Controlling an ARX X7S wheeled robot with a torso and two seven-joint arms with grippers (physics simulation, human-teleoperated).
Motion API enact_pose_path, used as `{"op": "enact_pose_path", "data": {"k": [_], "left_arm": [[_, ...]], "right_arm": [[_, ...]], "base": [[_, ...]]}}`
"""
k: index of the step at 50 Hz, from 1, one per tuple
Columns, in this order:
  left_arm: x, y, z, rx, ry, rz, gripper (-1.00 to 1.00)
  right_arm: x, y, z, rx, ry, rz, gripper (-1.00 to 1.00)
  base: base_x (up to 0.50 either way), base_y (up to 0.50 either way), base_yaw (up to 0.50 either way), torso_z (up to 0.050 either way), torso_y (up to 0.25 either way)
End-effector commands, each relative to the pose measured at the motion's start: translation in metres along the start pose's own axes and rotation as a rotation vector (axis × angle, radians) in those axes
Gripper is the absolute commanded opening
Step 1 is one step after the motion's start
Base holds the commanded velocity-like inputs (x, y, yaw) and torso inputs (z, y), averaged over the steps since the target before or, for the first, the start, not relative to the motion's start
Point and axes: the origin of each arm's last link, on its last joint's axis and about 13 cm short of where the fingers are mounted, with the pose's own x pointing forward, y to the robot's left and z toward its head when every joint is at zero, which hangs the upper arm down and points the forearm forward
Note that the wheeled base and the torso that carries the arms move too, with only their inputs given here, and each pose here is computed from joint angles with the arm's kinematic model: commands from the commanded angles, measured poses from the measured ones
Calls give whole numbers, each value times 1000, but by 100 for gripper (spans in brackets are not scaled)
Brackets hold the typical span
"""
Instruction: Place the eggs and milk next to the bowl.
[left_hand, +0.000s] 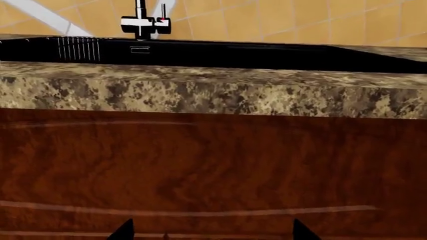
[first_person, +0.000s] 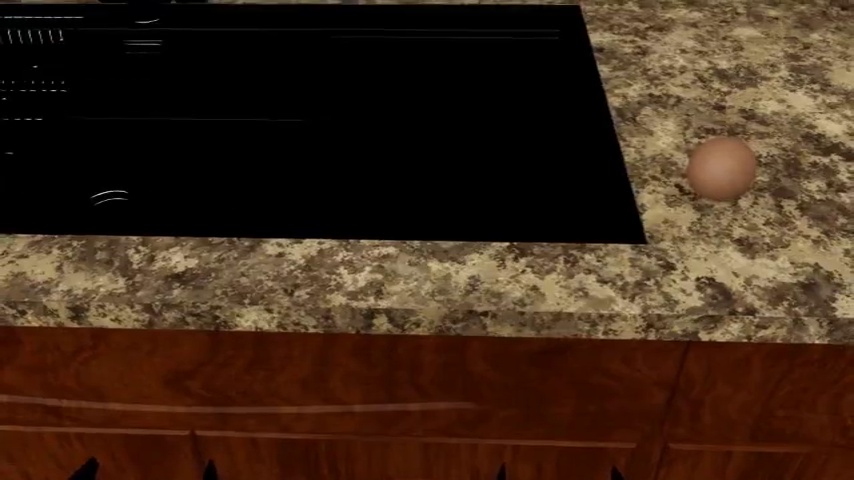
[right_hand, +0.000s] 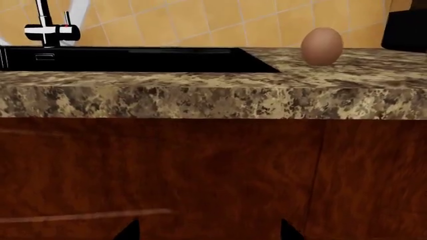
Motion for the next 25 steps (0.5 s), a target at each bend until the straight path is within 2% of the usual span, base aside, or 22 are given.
{"op": "enact_pose_path", "data": {"k": [1, 4, 5, 7, 8, 10, 21, 25], "left_arm": [[5, -3, 4, 3, -17, 7, 100], [6, -3, 4, 16, -24, 9, 100], [7, -3, 3, 31, -29, 18, 100], [7, -2, 5, 31, -31, 16, 100], [9, -2, 9, 61, -54, 19, 100], [11, -2, 19, 53, -82, -7, 100], [28, 3, 68, 107, -186, 3, 100], [35, 8, 93, 82, -229, -6, 100]], "right_arm": [[3, -3, 4, 7, -20, 0, 100], [3, -3, 5, 6, -24, 4, 100], [2, -3, 5, 37, -23, 13, 100], [3, -4, 7, 16, -25, 10, 100], [5, -5, 12, 9, -41, 5, 100], [8, -8, 19, -10, -55, -4, 100], [22, -22, 65, -100, -148, -21, 100], [28, -27, 86, -141, -182, -21, 100]], "base": [[0, 0, 0, 50, 0], [0, 0, 0, 50, 0], [0, 0, 0, 50, 0], [0, 0, 0, 50, 0], [0, 0, 0, 50, 0], [0, 0, 0, 50, 0], [0, 0, 0, 50, 0], [0, 0, 0, 50, 0]]}}
